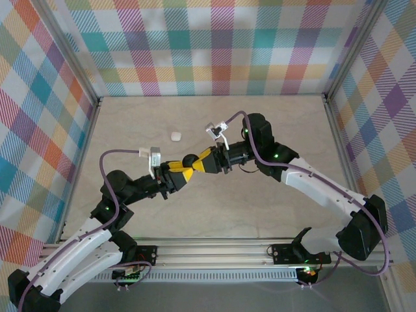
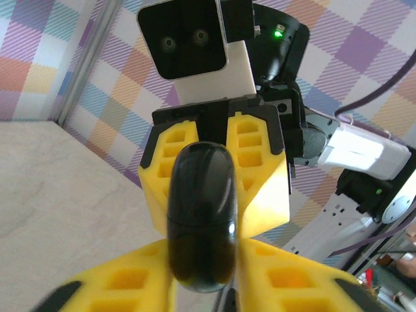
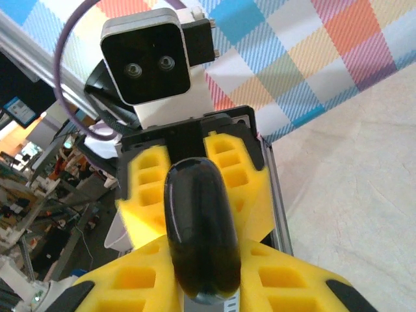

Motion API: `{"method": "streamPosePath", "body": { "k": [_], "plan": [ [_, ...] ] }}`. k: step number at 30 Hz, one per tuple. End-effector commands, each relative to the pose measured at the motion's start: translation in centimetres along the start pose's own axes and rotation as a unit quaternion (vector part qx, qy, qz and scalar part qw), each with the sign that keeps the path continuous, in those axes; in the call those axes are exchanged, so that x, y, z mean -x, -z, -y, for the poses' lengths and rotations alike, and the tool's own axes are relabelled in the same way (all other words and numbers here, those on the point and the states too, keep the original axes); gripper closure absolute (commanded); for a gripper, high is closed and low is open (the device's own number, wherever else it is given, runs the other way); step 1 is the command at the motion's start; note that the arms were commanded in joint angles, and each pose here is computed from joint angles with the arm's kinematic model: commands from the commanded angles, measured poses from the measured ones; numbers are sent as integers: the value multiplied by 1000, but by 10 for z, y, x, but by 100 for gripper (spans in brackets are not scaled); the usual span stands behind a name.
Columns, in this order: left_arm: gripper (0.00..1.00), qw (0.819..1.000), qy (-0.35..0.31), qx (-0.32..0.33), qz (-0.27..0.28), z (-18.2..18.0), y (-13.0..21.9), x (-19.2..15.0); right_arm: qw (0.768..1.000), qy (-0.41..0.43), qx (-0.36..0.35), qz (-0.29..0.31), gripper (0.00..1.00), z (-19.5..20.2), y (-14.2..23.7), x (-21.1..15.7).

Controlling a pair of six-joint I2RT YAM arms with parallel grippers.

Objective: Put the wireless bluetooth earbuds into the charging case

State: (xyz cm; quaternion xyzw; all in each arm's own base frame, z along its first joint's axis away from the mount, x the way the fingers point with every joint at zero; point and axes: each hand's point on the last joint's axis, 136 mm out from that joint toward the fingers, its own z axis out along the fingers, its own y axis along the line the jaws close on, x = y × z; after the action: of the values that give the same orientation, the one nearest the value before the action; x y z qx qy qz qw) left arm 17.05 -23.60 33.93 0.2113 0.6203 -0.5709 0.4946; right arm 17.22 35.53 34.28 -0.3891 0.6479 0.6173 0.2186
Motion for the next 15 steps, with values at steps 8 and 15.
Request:
{"method": "streamPosePath", "body": {
  "k": [8, 15],
  "plan": [
    [20, 964, -47, 262, -31, -67, 43, 1, 978, -117, -169, 30, 82, 92, 59, 4],
    [17, 953, -53, 298, -29, -83, 53, -7, 933, -237, -267, 38, 82, 200, 117, -28]
  ]
}}
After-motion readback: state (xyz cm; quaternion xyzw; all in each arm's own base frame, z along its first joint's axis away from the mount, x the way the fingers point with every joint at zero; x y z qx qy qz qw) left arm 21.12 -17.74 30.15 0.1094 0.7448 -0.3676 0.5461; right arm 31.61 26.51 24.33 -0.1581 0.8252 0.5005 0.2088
